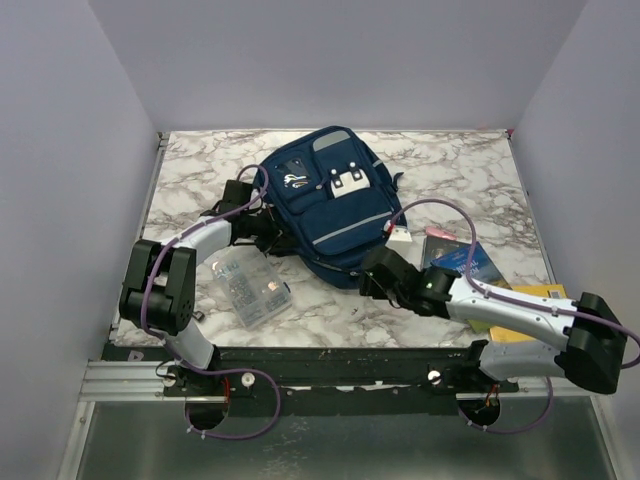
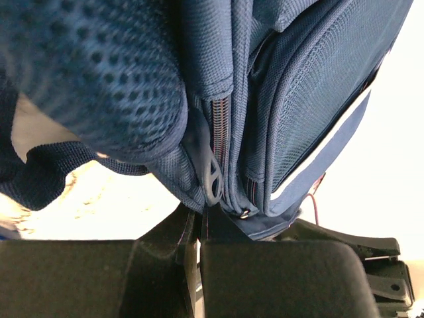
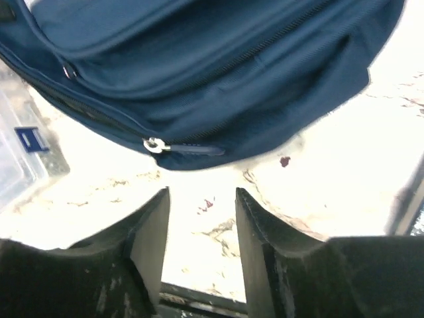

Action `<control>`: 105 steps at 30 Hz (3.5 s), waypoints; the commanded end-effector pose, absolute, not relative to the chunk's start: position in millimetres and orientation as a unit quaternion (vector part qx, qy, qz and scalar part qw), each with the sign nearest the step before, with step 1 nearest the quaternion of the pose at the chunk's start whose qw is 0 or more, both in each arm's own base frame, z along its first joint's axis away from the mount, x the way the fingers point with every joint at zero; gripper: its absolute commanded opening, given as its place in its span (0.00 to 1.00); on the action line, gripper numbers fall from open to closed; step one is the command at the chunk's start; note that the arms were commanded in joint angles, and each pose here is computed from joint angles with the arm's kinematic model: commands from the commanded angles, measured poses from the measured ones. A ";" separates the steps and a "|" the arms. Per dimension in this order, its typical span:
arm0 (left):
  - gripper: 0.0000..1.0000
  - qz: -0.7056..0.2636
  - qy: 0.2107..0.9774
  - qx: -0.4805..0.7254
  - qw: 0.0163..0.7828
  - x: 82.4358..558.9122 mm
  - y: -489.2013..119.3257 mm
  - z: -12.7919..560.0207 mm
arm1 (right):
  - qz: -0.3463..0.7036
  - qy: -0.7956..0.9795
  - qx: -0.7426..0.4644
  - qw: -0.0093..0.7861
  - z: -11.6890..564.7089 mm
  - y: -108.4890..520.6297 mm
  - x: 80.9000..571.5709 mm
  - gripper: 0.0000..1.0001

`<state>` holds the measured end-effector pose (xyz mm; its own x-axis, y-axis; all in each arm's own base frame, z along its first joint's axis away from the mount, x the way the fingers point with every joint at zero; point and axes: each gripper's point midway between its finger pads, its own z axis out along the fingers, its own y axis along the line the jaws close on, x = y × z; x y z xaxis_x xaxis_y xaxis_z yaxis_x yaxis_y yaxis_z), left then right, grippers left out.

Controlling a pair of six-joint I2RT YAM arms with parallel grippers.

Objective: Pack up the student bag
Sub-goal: Unzip the student bag at the center of the board.

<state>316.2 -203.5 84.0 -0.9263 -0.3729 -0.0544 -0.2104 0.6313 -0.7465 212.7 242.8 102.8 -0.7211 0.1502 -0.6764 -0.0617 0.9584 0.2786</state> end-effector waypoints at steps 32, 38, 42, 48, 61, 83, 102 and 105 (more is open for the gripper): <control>0.00 -0.436 0.874 -0.127 0.175 346.9 -204.1 122.5 | 0.350 0.887 -0.081 0.289 101.0 253.5 217.7 0.70; 0.00 -0.440 0.872 -0.125 0.174 345.9 -205.2 121.8 | 0.362 0.870 -0.089 0.323 104.3 256.6 226.8 0.69; 0.00 -0.440 0.872 -0.124 0.173 345.9 -205.3 121.5 | 0.348 0.877 -0.096 0.317 117.9 253.8 226.5 0.67; 0.00 -0.450 0.867 -0.126 0.172 347.2 -207.8 125.5 | 0.340 0.874 -0.092 0.334 119.4 249.5 230.4 0.69; 0.00 -0.452 0.868 -0.124 0.166 344.5 -208.9 121.8 | 0.373 0.855 -0.096 0.346 114.8 267.9 242.6 0.70; 0.00 -0.466 0.861 -0.124 0.159 342.8 -212.8 123.2 | 0.349 0.815 -0.194 0.420 87.1 268.7 244.2 0.77; 0.00 -0.471 0.859 -0.125 0.156 343.6 -214.8 123.0 | 0.333 0.815 -0.146 0.451 92.6 267.1 254.2 0.26; 0.00 -0.470 0.859 -0.120 0.163 344.5 -214.4 125.6 | 0.321 0.829 -0.133 0.438 93.6 263.8 254.8 0.11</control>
<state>340.0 -205.1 104.6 -0.9123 -0.3910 -0.1213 -0.1384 0.5735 -0.8074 248.2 271.5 89.0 -0.5768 0.0428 -0.8158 -0.5544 0.7130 0.4294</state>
